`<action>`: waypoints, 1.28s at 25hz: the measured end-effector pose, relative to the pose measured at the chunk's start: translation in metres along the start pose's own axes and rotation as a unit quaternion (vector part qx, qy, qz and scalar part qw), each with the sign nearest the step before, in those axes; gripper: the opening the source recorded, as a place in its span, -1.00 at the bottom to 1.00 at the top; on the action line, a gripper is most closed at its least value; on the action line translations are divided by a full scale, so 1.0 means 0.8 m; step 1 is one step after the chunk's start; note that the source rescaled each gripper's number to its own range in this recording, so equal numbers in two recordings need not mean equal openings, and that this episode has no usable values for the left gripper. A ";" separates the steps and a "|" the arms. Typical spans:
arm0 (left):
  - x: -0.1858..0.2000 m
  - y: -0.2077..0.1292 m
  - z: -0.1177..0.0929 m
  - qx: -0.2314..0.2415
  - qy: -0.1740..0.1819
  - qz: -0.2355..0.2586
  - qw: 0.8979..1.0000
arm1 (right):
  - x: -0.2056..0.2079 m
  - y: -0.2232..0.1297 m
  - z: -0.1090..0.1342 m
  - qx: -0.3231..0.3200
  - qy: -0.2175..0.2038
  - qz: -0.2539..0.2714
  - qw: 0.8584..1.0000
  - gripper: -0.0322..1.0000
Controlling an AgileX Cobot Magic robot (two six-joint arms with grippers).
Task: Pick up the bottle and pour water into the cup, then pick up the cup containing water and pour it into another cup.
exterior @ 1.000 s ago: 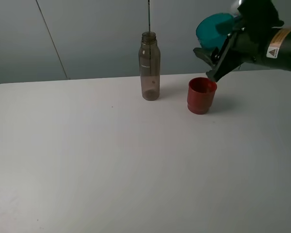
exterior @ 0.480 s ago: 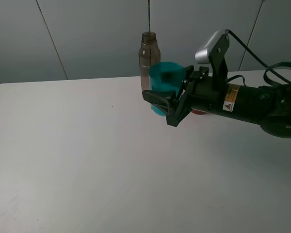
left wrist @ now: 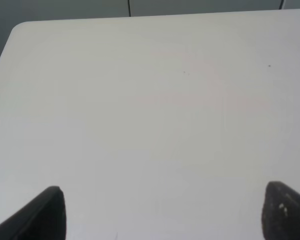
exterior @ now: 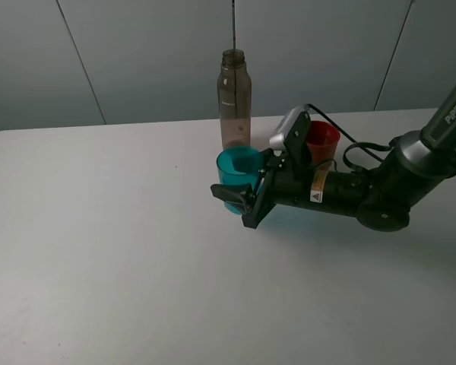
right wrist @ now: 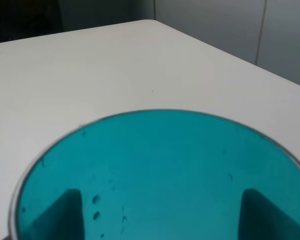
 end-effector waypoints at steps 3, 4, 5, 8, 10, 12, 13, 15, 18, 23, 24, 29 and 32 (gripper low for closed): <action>0.000 0.000 0.000 0.000 0.000 0.000 1.000 | -0.007 -0.004 -0.005 0.001 0.000 -0.002 1.000 -0.88; 0.000 0.000 0.000 0.000 0.000 0.000 1.000 | -0.008 -0.004 -0.005 0.002 0.000 -0.003 1.000 -0.88; 0.000 0.000 0.000 0.000 0.000 0.000 1.000 | -0.009 -0.008 -0.005 0.001 0.000 0.002 1.000 -0.88; 0.000 0.000 0.000 0.000 0.000 0.000 1.000 | -0.009 -0.025 -0.004 -0.001 0.002 0.028 1.000 -0.85; 0.000 0.000 0.000 0.000 0.000 0.000 1.000 | -0.009 -0.035 -0.002 -0.004 0.003 0.043 0.999 -0.50; 0.000 0.000 0.000 0.000 0.000 0.000 1.000 | -0.009 -0.039 -0.002 0.000 0.003 0.047 0.999 -0.07; 0.000 0.000 0.000 0.000 0.000 0.000 1.000 | -0.009 -0.039 -0.002 0.003 0.002 0.047 0.999 0.19; 0.000 0.000 0.000 0.000 0.000 0.000 1.000 | -0.009 -0.039 -0.003 0.006 0.001 0.047 0.999 0.74; 0.000 0.000 0.000 0.000 0.000 0.000 1.000 | -0.009 -0.034 -0.004 0.008 0.000 0.041 0.999 0.97; 0.000 0.000 0.000 0.000 0.000 0.000 1.000 | -0.007 0.004 -0.014 0.029 -0.011 0.010 0.999 0.97; 0.000 0.000 0.000 0.000 0.000 0.000 1.000 | -0.005 0.018 -0.016 0.031 -0.014 -0.001 0.999 0.97; 0.000 0.000 0.000 0.000 0.000 0.000 1.000 | 0.019 0.110 -0.023 -0.009 -0.027 -0.080 0.996 0.99; 0.000 0.000 0.000 0.000 0.000 0.000 1.000 | 0.048 0.161 -0.021 -0.057 -0.037 -0.103 0.992 0.99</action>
Point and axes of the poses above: a point on each arm's last joint axis where the gripper is mounted, x pointing back along that axis away from the gripper, z along the wrist's bending axis when the last joint is at zero, y = z × x, the point moved 9 cm from there along -x, pointing out along that axis toward the gripper, and after that the axes turned 9 degrees about x, right-handed, at the moved point
